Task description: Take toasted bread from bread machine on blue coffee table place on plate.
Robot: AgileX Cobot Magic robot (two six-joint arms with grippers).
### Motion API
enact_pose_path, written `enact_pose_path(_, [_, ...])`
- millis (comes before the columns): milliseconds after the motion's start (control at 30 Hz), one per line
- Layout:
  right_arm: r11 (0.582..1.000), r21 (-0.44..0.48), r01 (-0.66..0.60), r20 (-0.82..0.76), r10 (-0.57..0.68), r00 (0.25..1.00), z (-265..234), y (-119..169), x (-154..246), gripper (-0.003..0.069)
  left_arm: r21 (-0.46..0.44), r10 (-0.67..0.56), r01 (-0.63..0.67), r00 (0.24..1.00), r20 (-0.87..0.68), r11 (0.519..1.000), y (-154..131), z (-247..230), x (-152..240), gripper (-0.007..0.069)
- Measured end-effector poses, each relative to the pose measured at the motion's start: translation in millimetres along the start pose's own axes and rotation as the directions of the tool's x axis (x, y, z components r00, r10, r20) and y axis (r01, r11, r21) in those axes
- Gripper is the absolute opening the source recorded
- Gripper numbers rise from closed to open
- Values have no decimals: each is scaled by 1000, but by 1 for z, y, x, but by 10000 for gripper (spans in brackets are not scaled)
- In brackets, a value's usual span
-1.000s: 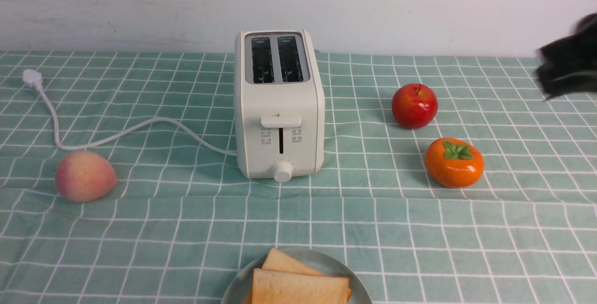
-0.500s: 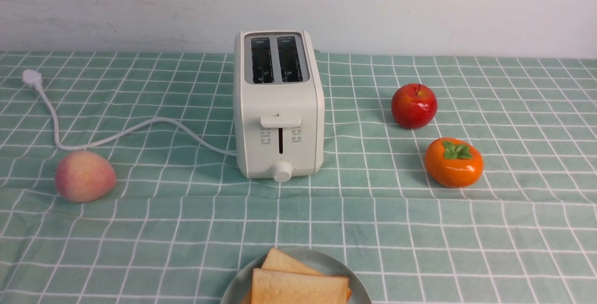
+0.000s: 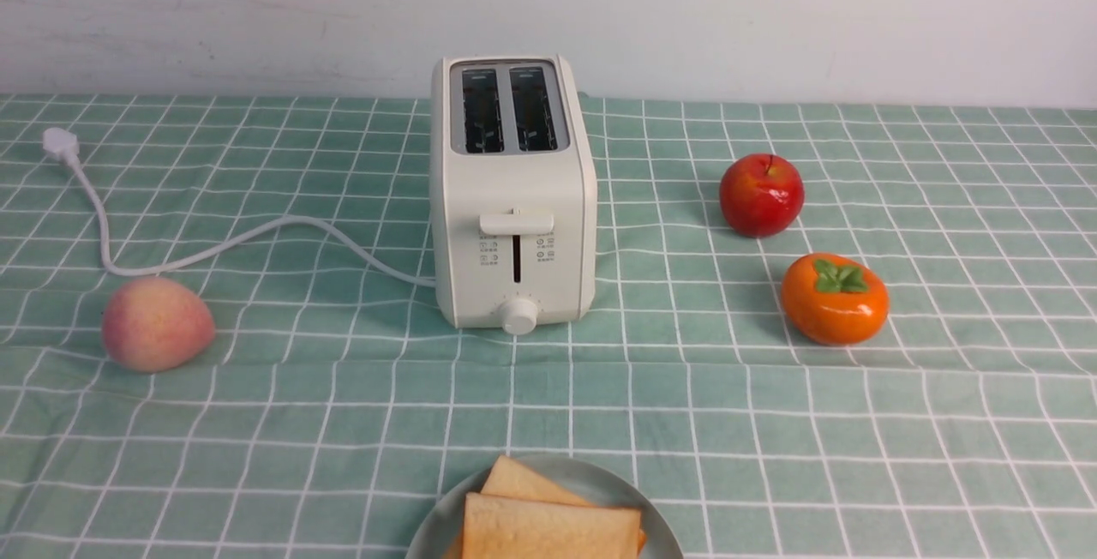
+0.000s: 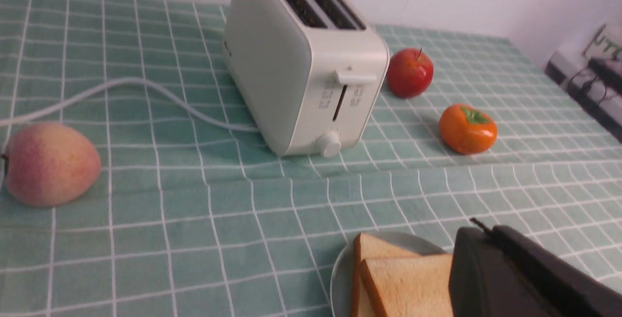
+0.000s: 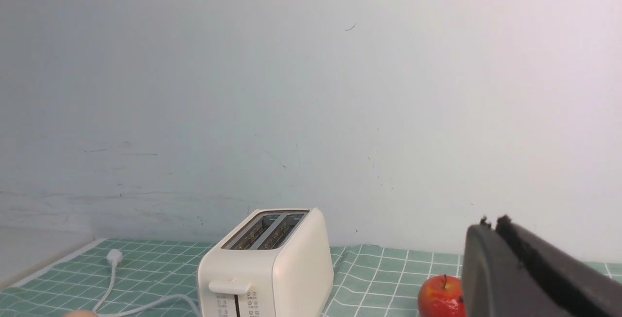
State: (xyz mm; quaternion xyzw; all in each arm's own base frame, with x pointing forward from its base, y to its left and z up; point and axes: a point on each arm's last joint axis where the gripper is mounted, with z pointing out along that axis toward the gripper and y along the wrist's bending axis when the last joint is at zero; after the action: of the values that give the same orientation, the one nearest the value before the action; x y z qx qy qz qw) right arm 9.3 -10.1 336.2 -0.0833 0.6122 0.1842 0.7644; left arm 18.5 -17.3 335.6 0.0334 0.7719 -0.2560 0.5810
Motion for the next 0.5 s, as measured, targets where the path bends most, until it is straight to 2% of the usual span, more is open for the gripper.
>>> enact_pose_path(233, [1000, 0, 3, 3, -3, 1000, 0, 0, 0, 3, 31, -73, 70, 994, 80, 997, 20, 27, 46, -14])
enact_pose_path(500, [1000, 0, 2, 3, -2, 1000, 0, 0, 0, 10, -20, -113, 112, 993, -45, 993, 38, 48, 89, -14])
